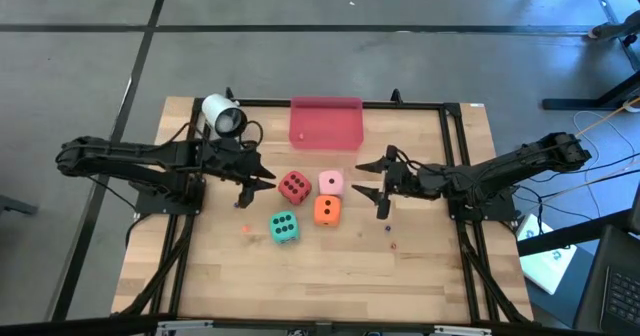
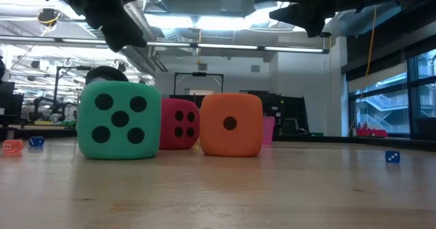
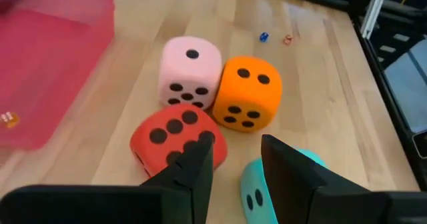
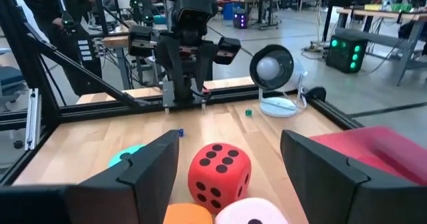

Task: Pick & Place Dice
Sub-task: Put the right blue die into the pink bin

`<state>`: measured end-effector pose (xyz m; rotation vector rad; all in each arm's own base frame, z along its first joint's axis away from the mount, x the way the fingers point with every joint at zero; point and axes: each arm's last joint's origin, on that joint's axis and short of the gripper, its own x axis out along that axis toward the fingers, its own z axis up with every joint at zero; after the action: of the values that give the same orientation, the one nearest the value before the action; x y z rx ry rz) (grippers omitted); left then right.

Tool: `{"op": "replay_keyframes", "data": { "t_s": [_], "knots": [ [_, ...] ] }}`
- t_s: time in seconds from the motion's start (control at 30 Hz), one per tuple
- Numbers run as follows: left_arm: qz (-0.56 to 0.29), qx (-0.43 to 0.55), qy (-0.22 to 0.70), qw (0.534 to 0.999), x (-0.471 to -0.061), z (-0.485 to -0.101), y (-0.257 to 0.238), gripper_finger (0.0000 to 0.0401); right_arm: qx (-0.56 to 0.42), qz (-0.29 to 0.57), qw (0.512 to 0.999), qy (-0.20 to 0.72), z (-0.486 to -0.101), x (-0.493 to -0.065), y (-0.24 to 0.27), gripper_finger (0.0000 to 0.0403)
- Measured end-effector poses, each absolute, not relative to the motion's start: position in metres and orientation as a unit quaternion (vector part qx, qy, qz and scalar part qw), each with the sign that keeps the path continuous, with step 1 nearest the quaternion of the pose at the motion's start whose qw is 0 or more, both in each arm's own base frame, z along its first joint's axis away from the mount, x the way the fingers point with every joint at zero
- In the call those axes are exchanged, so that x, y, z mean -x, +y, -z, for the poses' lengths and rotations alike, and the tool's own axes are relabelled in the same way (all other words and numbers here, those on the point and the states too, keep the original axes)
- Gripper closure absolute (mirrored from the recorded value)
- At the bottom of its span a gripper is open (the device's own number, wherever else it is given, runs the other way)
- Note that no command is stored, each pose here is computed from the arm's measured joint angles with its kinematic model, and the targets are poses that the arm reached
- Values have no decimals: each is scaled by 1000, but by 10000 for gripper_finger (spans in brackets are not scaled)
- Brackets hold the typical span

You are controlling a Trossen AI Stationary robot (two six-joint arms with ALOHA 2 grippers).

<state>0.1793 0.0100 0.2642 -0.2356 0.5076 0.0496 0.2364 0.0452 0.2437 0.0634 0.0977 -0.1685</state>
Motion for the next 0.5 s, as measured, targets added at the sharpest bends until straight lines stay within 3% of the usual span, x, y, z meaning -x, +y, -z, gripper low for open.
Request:
{"op": "replay_keyframes", "data": {
  "t_s": [0.5],
  "knots": [
    [-24,118,241,963,-182,-249,-8,278,-75,59,981,171,-214,-237,49,140]
  ]
}}
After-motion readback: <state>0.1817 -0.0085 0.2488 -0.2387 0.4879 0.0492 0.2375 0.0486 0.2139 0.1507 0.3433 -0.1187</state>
